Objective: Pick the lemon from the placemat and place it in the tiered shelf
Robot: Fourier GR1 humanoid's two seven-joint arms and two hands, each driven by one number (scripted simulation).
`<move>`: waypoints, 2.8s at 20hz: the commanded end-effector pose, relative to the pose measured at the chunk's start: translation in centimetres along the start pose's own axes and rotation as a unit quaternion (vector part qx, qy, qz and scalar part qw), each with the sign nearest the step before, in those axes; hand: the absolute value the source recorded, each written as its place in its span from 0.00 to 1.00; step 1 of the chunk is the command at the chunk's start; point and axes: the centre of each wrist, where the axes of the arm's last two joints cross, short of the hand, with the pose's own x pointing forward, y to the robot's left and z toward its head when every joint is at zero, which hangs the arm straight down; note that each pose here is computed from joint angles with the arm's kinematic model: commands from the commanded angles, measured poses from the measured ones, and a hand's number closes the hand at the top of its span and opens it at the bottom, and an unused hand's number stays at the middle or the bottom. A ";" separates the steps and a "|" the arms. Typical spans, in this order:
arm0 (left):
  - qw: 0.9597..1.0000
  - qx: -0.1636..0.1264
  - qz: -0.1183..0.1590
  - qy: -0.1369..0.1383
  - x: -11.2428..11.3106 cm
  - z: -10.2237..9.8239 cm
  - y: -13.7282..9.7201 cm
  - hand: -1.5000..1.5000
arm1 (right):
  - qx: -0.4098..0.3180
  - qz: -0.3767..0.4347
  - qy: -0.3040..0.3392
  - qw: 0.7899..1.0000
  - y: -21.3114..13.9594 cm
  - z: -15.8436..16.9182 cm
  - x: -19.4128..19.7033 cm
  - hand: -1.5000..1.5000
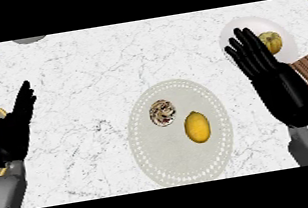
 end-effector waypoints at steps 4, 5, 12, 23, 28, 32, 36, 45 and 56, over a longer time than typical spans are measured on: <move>0.997 0.023 0.056 -0.049 1.8 2.1 -1.2 0.50 | -0.011 0.059 0.037 0.998 3.9 -3.5 -0.7 1.00; 0.995 0.028 0.075 -0.058 2.9 0.9 -1.9 0.50 | -0.015 0.064 0.053 0.996 5.0 -5.5 -0.5 1.00; 0.993 0.016 0.106 -0.044 3.8 3.6 -2.2 0.50 | -0.129 0.001 0.058 0.990 2.0 -2.5 -3.3 0.00; 0.994 0.020 0.106 -0.037 4.2 3.7 -2.2 0.50 | 0.113 0.269 0.180 0.940 1.4 -1.9 5.4 0.00; 0.993 0.013 0.105 -0.051 4.8 3.4 -2.7 0.50 | 0.131 0.452 0.209 0.857 4.8 -3.8 7.0 0.00; 0.994 0.000 0.099 -0.044 4.7 3.3 -2.0 0.50 | 0.136 0.520 0.253 0.804 8.4 -4.2 7.5 0.00; 0.993 0.026 0.108 -0.048 5.5 2.7 -2.0 0.50 | 0.130 0.529 0.294 0.786 11.9 -5.0 7.2 0.00; 0.993 0.009 0.110 -0.049 4.5 4.4 -1.6 0.50 | 0.129 0.631 0.348 0.681 15.2 -4.9 2.8 0.00; 0.994 0.023 0.097 -0.042 5.0 4.6 -1.6 0.50 | 0.113 0.617 0.366 0.687 11.2 -4.7 0.2 0.00</move>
